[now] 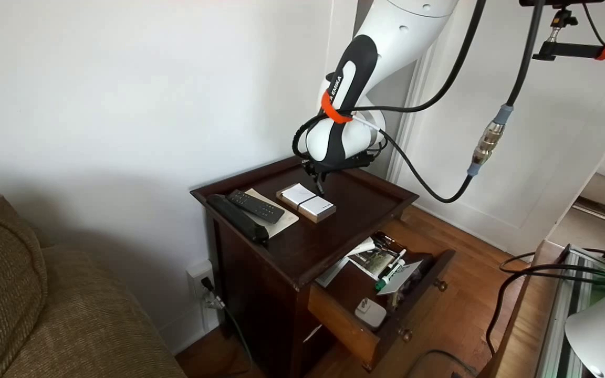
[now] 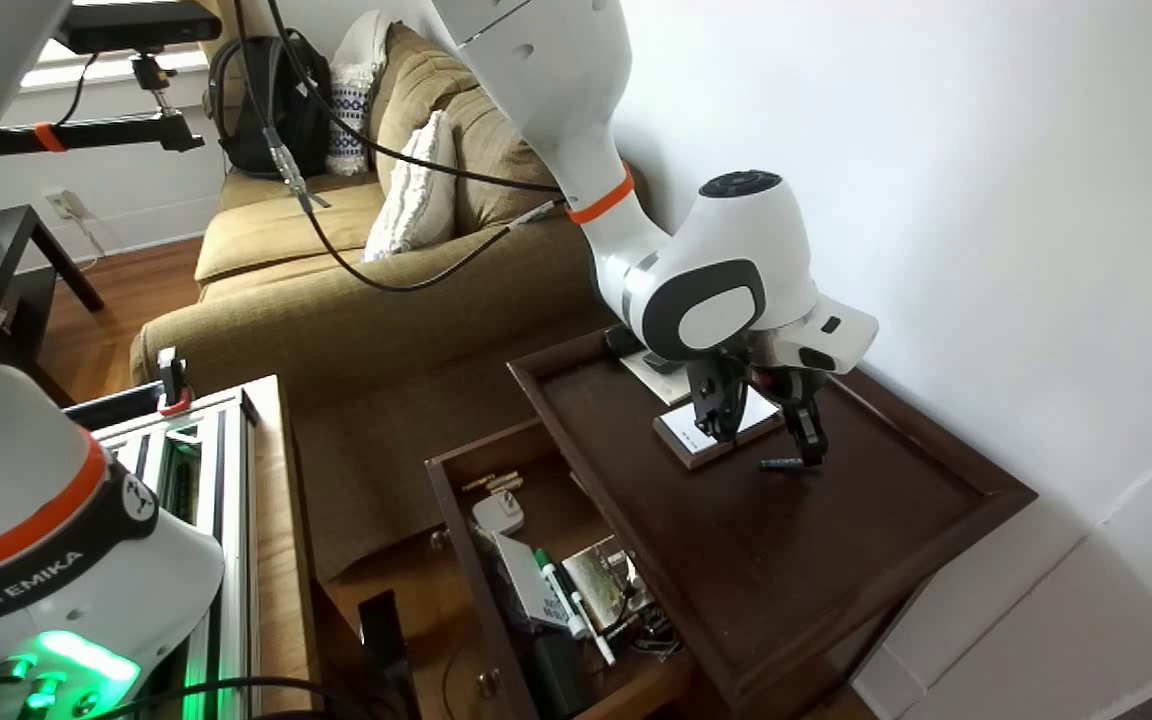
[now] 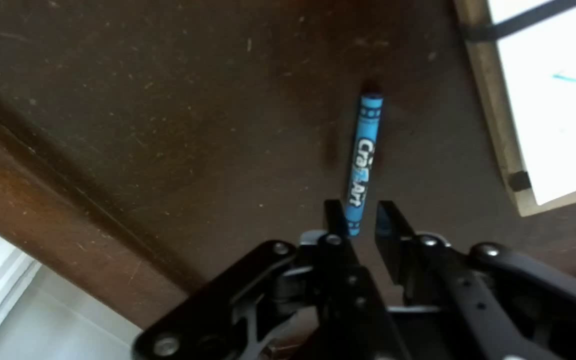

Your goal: Use the marker to write on the paper

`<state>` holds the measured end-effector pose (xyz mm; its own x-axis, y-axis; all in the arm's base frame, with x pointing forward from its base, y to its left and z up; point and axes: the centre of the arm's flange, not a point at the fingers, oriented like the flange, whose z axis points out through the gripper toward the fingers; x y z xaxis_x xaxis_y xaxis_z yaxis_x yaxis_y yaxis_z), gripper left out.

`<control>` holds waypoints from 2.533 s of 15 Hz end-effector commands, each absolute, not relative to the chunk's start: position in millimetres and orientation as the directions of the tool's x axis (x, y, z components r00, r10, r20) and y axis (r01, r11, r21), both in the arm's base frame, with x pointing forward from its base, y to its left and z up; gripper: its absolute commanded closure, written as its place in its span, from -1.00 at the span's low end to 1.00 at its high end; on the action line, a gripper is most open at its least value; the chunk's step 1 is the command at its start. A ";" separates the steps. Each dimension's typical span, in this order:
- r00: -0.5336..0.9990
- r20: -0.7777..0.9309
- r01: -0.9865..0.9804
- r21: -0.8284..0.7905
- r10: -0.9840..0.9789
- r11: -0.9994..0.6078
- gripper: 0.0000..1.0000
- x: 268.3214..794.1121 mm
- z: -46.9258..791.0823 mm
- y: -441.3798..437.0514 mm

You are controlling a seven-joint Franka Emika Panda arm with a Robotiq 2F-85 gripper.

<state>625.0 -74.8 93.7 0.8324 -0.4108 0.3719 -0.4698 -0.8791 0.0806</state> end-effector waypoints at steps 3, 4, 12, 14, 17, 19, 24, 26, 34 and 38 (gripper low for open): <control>0.840 0.336 -0.474 0.069 -0.427 -0.878 -0.43 620.9 99.2 -80.2; 0.839 0.342 -0.473 0.075 -0.423 -0.878 -0.56 620.0 104.9 -80.2; 0.827 0.402 -0.443 0.033 -0.394 -0.896 -1.00 621.4 191.4 -75.9; 0.829 0.386 -0.450 0.028 -0.405 -0.893 -1.00 618.0 209.3 -76.6; 0.834 0.328 -0.476 0.018 -0.445 -0.879 -1.00 610.8 229.3 -80.1; 0.839 0.291 -0.488 0.026 -0.460 -0.872 -1.00 606.0 239.1 -83.0; 0.843 0.218 -0.507 0.018 -0.492 -0.862 -1.00 595.9 255.4 -88.8; 0.832 0.212 -0.527 0.016 -0.512 -0.850 -1.00 591.9 260.3 -91.2; 0.830 0.236 -0.522 0.006 -0.506 -0.853 -1.00 601.9 260.5 -94.4; 0.830 0.235 -0.522 0.005 -0.506 -0.853 -1.00 601.8 260.1 -94.0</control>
